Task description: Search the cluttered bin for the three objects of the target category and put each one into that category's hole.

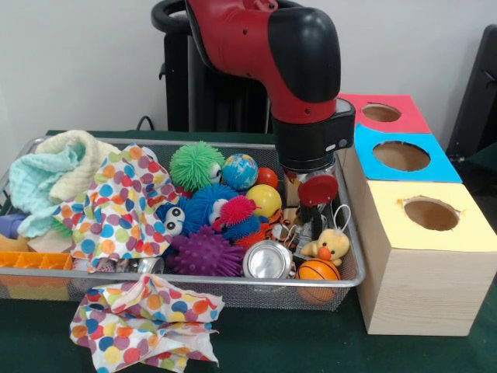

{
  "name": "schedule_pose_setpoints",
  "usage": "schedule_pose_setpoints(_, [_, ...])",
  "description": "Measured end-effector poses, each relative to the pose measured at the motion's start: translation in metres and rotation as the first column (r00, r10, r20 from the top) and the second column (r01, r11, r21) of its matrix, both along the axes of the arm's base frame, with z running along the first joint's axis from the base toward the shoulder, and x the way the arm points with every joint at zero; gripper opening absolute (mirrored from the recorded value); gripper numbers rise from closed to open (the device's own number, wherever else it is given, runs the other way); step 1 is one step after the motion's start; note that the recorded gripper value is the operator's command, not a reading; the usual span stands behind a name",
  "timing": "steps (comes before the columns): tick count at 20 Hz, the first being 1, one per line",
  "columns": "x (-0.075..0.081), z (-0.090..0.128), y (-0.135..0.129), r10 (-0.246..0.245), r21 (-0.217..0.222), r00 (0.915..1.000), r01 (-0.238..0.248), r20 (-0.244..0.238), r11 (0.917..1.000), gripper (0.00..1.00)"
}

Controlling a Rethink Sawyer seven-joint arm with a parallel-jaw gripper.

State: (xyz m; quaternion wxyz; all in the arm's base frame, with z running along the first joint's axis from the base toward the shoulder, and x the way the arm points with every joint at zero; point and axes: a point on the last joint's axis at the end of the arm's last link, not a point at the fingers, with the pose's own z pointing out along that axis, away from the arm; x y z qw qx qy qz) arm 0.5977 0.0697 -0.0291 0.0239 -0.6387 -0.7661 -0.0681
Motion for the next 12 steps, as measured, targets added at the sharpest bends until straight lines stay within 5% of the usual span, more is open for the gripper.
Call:
schedule_pose_setpoints(7, [0.005, -0.011, -0.005, 0.018, -0.023, 0.9998, -0.018, 0.004, 0.9996, 1.00])
schedule_pose_setpoints(10, [0.009, -0.016, -0.004, 0.087, -0.071, 0.9961, -0.085, 0.018, 0.9938, 1.00])
schedule_pose_setpoints(12, [0.009, -0.016, -0.002, 0.184, -0.120, 0.9825, -0.180, 0.025, 0.9763, 1.00])
